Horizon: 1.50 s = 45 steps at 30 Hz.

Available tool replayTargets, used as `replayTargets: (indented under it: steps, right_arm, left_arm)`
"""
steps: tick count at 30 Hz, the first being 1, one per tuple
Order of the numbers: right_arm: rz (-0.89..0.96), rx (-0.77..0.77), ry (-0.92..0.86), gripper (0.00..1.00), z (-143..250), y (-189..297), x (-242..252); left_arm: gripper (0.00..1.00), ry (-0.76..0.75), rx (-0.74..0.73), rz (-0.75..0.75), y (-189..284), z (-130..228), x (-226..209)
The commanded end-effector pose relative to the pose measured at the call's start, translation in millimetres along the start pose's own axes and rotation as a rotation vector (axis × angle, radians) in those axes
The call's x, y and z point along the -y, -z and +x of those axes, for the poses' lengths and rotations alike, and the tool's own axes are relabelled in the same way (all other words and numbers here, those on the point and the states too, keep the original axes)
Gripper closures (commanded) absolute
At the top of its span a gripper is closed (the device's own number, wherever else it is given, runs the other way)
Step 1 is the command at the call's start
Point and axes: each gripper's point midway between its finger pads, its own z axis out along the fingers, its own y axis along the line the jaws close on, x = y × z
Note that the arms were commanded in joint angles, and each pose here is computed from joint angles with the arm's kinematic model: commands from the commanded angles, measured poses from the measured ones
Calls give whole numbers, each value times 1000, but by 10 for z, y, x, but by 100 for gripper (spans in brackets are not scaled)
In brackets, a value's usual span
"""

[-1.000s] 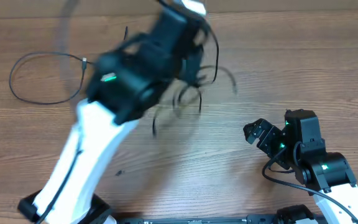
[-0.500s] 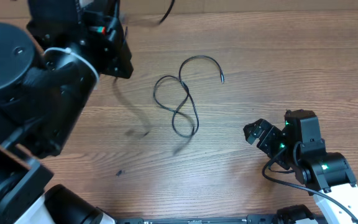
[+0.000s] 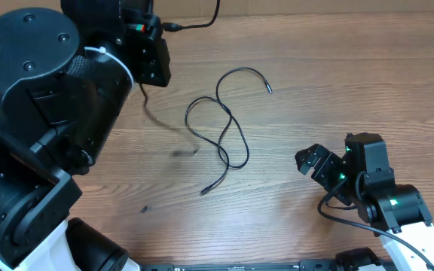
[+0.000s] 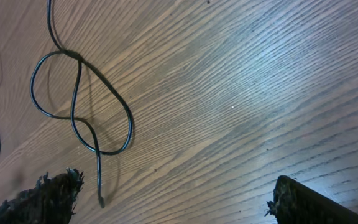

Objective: Untangle cables

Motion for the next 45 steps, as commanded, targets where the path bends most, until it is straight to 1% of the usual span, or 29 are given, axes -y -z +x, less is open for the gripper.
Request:
replayTargets:
  steps: [1,3,6,10,14,21,29,35,39,45]
  right_arm:
    - [-21,32,11,0,-74,98,-71]
    - [-21,32,12,0,-74,98,-71]
    - [-21,32,12,0,-74,98,-71]
    - [-17,29,11,0,-67,98,-63]
    - [-12,24,14,0,-54,97,-50]
    - [0,17,34,0,-36,97,-23]
    - [0,18,34,0,-36,97,-22]
    - [-1,18,34,0,-38,97,-24]
    - [0,18,34,0,-36,97,-22]
    - [0,18,34,0,-36,97,-22]
  left_arm:
    - [95,-40,5,-183,56,4,-334]
    - [96,-58,-16,-271,79,62,-483]
    - [96,-93,-62,-359,90,173,-627]
    - [96,-131,-149,-391,73,381,-684]
    - [96,-110,-210,-421,2,544,-745]
    - [96,-69,-307,-390,-247,759,-873]
    - [96,28,-452,-221,-543,1081,-1049]
    - [96,151,-557,-192,-681,1394,-1428]
    - [96,235,-589,-176,-798,1568,-1654]
    - [96,329,-634,-231,-885,1877,-2083]
